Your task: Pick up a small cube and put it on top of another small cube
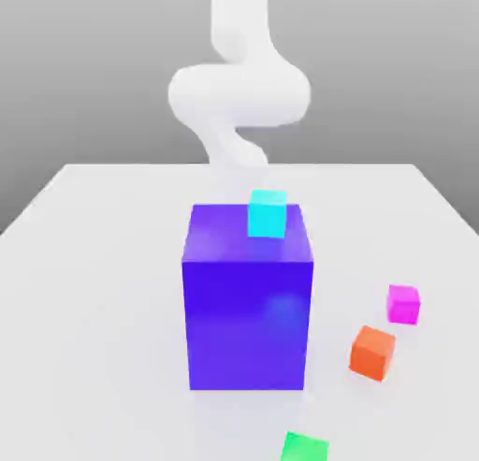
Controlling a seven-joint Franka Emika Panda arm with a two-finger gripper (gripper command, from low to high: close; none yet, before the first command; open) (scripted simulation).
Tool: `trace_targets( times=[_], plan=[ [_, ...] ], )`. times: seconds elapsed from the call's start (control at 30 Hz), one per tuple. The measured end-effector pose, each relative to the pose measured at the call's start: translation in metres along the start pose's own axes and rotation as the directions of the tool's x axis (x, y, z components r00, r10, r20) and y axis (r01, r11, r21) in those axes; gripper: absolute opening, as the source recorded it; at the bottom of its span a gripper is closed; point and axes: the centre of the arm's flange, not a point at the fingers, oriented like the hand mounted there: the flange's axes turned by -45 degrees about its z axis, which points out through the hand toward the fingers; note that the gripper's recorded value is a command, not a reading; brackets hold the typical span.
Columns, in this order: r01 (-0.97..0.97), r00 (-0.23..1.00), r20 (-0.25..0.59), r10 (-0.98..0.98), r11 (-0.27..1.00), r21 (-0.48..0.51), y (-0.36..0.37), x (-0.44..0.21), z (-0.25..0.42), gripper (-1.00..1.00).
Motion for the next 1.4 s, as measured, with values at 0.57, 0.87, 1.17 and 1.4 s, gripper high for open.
trace_targets(
  times=[0.57, 0.87, 1.17, 1.4],
  plan=[
    [-0.12, 0.841, 0.525, 0.128, 0.992, -0.05, -0.209, -0.305, 0.243, 0.0],
    [-0.096, 0.746, 0.645, 0.166, 0.985, -0.143, -0.223, -0.458, 0.264, 0.0],
    [-0.095, 0.744, 0.646, 0.168, 0.985, -0.147, -0.217, -0.488, 0.296, -1.0],
    [-0.099, 0.744, 0.646, 0.17, 0.985, -0.144, -0.221, -0.476, 0.283, -1.0]
  ],
)
